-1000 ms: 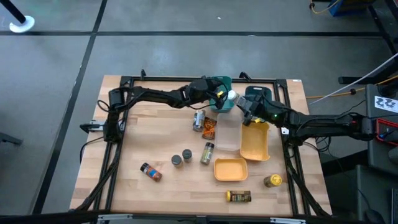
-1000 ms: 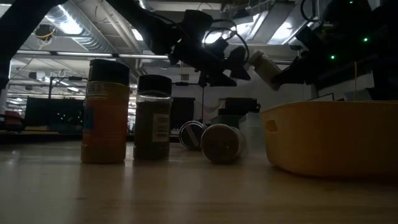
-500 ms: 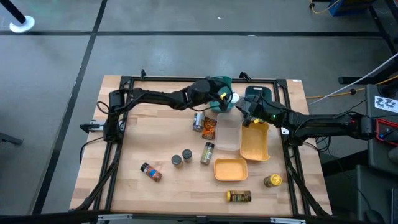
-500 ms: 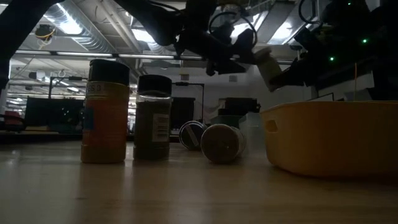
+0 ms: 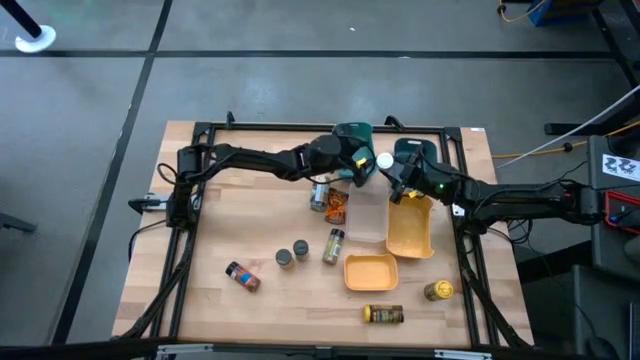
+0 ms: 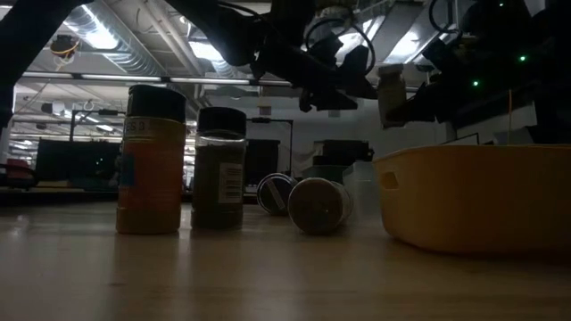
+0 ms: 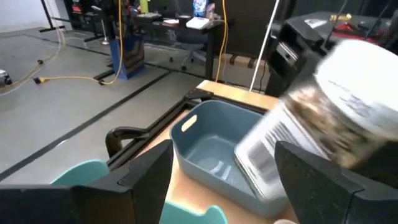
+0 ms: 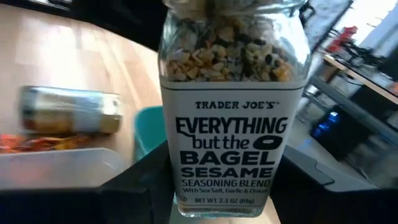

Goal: Sort spices by type
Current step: Put the white seasoning into the blue bin

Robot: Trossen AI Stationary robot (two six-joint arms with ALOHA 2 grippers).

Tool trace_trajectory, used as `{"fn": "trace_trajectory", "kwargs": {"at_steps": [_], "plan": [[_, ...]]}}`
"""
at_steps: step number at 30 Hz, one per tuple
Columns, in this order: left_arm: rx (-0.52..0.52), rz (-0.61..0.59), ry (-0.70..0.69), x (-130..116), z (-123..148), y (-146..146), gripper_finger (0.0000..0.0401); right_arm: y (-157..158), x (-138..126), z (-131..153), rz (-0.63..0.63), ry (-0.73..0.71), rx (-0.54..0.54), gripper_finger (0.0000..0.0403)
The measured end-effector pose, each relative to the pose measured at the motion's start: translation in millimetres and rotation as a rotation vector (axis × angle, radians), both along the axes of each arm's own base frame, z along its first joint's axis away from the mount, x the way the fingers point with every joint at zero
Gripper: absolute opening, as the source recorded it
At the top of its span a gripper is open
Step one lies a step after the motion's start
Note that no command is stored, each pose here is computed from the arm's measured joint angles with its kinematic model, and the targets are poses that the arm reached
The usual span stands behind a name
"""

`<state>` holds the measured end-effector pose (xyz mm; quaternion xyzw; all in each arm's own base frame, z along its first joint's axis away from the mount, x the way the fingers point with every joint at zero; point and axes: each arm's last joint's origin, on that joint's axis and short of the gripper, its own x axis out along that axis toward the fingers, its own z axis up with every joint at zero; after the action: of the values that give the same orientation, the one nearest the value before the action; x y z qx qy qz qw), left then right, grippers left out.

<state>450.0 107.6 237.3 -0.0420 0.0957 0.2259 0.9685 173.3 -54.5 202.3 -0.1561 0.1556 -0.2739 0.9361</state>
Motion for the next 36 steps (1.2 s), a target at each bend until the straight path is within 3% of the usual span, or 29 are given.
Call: {"fn": "trace_trajectory", "kwargs": {"at_steps": [9, 18, 27, 36], "plan": [[0.009, 0.003, 0.011, -0.6, -0.5, 1.6, 0.0265, -11.4, -11.8, 2.0, -0.19, 0.031, -0.033, 0.0203], [0.003, 0.004, 0.032, -1.1, -2.5, 1.5, 0.0265, -44.8, -35.1, -9.9, -0.465, 0.019, 0.153, 0.0203], [0.003, 0.004, 0.031, -1.1, -2.2, 1.5, 0.0265, -58.6, -40.3, -25.0, -0.515, 0.024, 0.318, 0.0205], [0.003, 0.004, 0.029, -1.2, -1.9, 1.5, 0.0265, -64.1, -34.0, -40.1, -0.561, 0.089, 0.346, 0.0205]]}}
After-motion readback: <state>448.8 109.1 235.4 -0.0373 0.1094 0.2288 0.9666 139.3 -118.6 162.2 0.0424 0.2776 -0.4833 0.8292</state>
